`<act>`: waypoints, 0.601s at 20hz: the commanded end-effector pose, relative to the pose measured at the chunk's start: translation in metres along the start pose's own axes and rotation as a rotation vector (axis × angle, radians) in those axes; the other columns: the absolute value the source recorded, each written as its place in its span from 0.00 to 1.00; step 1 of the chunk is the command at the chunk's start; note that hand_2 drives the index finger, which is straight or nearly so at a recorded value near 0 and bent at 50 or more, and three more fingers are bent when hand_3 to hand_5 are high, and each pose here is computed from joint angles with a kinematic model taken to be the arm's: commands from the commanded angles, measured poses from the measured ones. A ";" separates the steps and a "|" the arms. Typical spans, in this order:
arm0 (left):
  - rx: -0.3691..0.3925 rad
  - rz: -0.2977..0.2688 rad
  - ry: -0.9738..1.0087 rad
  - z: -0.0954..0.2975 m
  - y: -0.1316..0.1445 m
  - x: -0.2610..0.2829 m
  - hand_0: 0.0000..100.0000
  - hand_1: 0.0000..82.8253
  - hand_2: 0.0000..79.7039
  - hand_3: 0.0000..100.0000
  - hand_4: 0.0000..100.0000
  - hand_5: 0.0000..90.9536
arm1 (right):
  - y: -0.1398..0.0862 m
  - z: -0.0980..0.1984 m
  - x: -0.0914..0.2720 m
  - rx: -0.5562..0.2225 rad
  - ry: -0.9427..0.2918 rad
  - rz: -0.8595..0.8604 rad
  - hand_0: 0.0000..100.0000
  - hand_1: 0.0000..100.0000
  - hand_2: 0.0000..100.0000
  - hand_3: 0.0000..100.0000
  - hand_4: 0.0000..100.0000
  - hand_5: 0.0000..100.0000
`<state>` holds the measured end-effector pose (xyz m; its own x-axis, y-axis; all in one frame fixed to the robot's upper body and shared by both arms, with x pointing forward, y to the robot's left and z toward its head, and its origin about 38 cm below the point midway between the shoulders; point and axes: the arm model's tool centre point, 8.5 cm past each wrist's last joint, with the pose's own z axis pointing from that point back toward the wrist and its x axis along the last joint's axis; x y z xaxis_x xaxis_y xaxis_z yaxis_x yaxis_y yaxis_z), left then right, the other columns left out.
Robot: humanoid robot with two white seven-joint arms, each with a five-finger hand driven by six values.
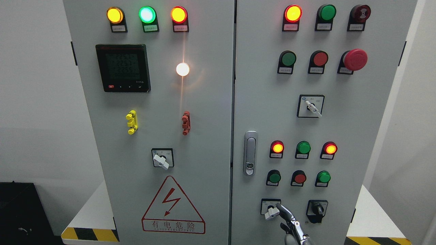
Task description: Release door handle
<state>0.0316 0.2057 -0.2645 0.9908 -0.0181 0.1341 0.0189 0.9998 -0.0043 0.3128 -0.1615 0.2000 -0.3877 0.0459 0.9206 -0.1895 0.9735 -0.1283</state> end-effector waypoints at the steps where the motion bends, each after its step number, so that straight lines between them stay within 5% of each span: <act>1: 0.000 0.002 0.016 0.001 0.000 -0.011 0.12 0.67 0.00 0.00 0.00 0.00 | 0.004 -0.001 0.002 0.007 -0.007 -0.003 0.34 0.00 0.00 0.00 0.00 0.00; 10: 0.000 0.002 0.016 0.001 0.000 -0.011 0.12 0.67 0.00 0.00 0.00 0.00 | 0.004 -0.002 0.004 0.006 -0.019 0.001 0.35 0.00 0.00 0.00 0.00 0.00; 11: 0.000 0.002 0.016 0.001 0.000 -0.011 0.12 0.67 0.00 0.00 0.00 0.00 | 0.004 -0.003 0.005 0.007 -0.022 0.002 0.34 0.00 0.00 0.04 0.04 0.02; 12: 0.000 0.001 0.016 0.001 0.000 -0.011 0.12 0.67 0.00 0.00 0.00 0.00 | 0.004 -0.005 0.007 0.004 -0.029 0.005 0.33 0.00 0.00 0.14 0.16 0.15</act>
<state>0.0316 0.2057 -0.2645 0.9908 -0.0181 0.1342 0.0188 0.9998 -0.0043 0.3129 -0.1587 0.2033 -0.4003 0.0443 0.9153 -0.1905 0.9730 -0.1305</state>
